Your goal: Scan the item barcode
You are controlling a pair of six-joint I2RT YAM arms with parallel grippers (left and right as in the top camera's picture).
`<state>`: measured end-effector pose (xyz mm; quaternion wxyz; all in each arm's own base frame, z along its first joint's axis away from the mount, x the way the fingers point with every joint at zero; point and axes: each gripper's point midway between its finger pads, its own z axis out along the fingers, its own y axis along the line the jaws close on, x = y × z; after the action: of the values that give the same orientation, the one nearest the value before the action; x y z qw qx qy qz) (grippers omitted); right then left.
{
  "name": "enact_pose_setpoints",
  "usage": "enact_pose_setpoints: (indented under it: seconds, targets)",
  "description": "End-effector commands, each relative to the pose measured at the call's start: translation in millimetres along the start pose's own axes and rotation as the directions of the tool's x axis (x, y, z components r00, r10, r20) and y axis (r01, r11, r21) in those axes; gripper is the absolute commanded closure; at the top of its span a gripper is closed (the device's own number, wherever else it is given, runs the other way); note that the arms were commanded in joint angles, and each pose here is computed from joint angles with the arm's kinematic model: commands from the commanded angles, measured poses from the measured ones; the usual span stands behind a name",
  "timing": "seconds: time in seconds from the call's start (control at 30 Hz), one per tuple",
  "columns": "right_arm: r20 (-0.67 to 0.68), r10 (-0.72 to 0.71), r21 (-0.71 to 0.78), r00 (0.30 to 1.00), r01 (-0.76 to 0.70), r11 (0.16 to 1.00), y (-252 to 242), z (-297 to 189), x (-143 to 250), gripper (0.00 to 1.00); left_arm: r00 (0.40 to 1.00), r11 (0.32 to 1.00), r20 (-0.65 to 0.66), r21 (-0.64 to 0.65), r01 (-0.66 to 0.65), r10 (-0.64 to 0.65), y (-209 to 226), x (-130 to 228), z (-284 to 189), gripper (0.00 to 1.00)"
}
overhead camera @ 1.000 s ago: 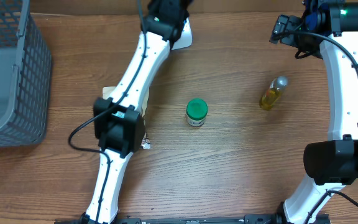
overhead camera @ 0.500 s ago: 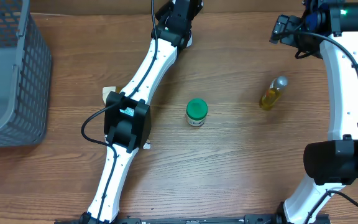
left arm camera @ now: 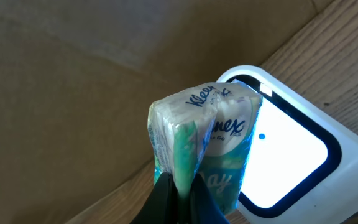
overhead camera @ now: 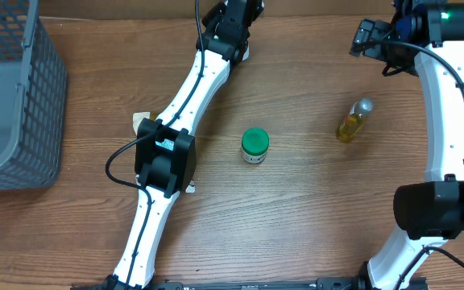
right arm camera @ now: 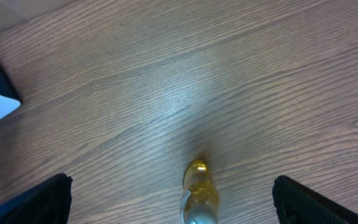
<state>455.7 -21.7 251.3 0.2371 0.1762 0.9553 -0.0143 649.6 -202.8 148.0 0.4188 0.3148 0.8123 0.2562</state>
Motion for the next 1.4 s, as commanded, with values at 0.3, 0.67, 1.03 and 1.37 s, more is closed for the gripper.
enact_pose_setpoints:
  seconds: [0.3,0.67,1.03,1.37]
  targets:
    - [0.023,0.007,-0.004,1.000,-0.007,1.000,-2,-6,-5,0.00,0.947,0.949,0.076,-0.007,0.314,-0.312,49,-34,-57,0.96]
    - [0.023,0.007,-0.004,1.000,-0.007,1.000,-2,-6,-5,0.00,0.685,0.623,-0.068,0.358,0.695,-0.726,83,-52,-191,0.96]
    - [0.023,0.007,-0.004,1.000,-0.007,1.000,-2,-6,-5,0.00,0.683,0.390,-0.554,0.563,0.729,-0.476,-26,2,-244,0.96]
    - [0.023,0.007,-0.004,1.000,-0.007,1.000,-2,-6,-5,0.00,0.723,0.364,-0.581,0.625,0.690,-0.373,-69,-6,-271,0.96]
